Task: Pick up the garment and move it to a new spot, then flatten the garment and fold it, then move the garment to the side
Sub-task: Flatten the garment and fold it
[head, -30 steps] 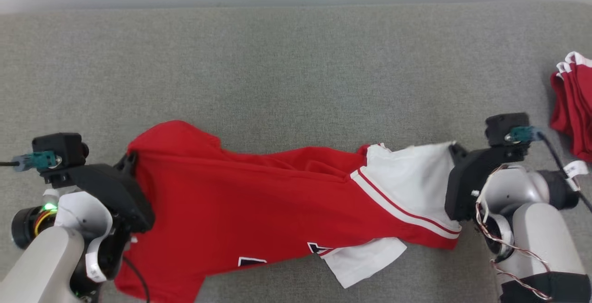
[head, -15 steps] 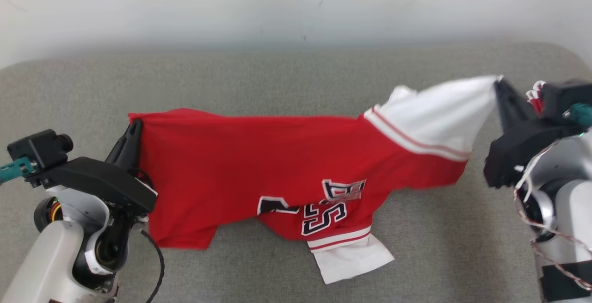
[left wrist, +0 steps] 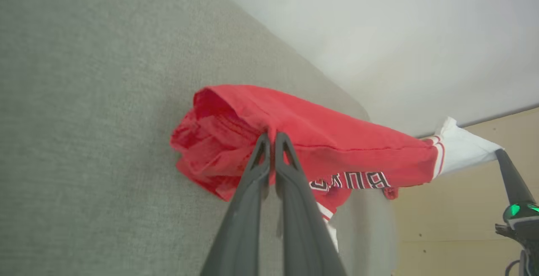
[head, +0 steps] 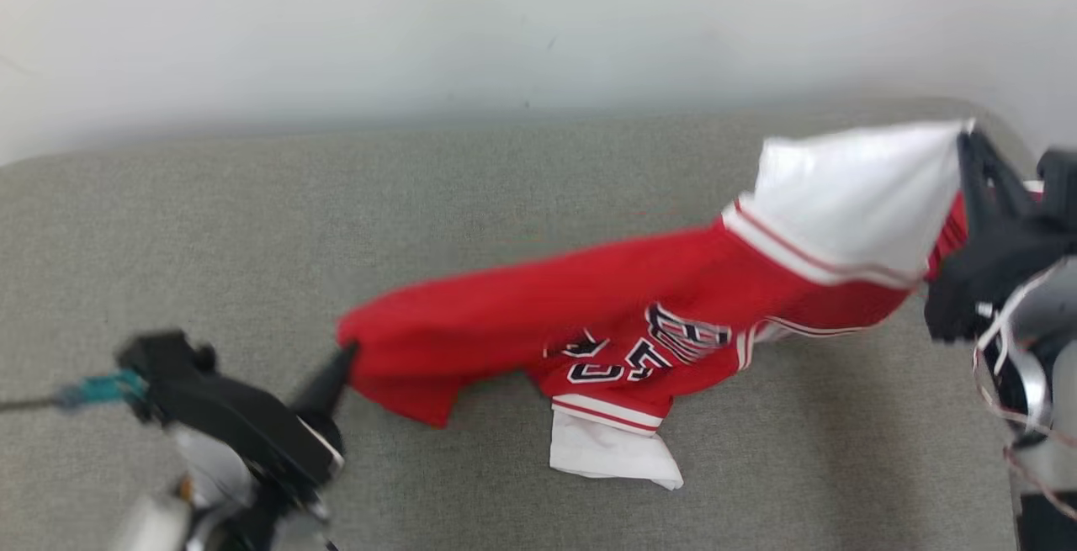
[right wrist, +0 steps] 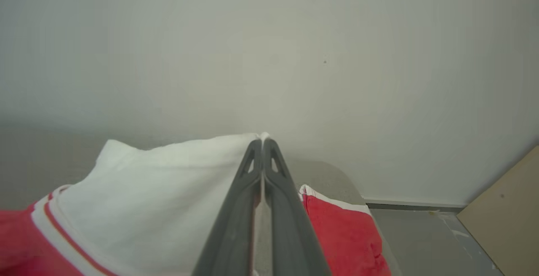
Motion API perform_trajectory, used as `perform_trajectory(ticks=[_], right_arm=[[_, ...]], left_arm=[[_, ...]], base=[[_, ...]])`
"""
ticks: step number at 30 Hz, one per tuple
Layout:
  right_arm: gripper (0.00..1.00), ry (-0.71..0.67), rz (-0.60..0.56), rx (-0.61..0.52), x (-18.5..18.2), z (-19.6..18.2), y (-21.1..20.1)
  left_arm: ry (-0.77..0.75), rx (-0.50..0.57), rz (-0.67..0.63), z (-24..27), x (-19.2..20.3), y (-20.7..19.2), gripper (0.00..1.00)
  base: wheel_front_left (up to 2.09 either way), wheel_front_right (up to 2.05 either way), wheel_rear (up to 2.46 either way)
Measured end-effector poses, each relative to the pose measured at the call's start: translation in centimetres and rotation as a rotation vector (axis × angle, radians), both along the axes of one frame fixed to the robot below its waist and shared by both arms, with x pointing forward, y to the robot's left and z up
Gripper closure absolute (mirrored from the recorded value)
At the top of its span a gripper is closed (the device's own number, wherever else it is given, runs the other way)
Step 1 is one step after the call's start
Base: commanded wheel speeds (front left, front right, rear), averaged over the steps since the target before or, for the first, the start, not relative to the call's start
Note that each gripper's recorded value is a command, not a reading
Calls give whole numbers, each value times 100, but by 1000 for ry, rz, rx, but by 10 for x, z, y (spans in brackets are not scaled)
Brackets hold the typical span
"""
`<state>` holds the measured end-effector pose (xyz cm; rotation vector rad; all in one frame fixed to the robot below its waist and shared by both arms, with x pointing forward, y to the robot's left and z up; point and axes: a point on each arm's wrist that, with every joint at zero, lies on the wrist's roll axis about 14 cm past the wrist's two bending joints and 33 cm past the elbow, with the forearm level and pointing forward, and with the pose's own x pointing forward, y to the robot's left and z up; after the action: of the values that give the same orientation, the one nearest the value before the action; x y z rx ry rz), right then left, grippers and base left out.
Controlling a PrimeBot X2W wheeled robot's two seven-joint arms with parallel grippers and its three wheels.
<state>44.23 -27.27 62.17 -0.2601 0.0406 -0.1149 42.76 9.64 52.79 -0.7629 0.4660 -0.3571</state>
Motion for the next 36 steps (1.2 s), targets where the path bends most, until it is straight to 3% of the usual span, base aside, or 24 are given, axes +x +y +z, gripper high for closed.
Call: perform_trajectory(ticks=[9,14,20,22,23,27,36], right_arm=[[100,165,-24,95,-12,-80,2],[100,196,-21,117,-10,-95,8],[100,181,-3,117,-8,-91,16],[100,188,2,118,-9,-92,18],[100,197,1,119,-10,-95,18],[100,260,-13,106,-20,-113,13],[100,340,-8,113,-29,-138,18]], left_arm=[[191,-103,-3,-67,-51,-22,100],[195,-111,27,-73,-54,-15,100],[89,-83,30,-57,-44,-12,100],[61,-18,15,-57,-43,-10,40],[66,24,6,-62,-46,-9,0],[86,176,-61,-84,-58,-9,0],[89,333,-134,-104,-72,-3,0]], base=[[0,0,0],[0,0,0],[0,0,0],[0,0,0],[0,0,0],[0,0,0],[0,0,0]])
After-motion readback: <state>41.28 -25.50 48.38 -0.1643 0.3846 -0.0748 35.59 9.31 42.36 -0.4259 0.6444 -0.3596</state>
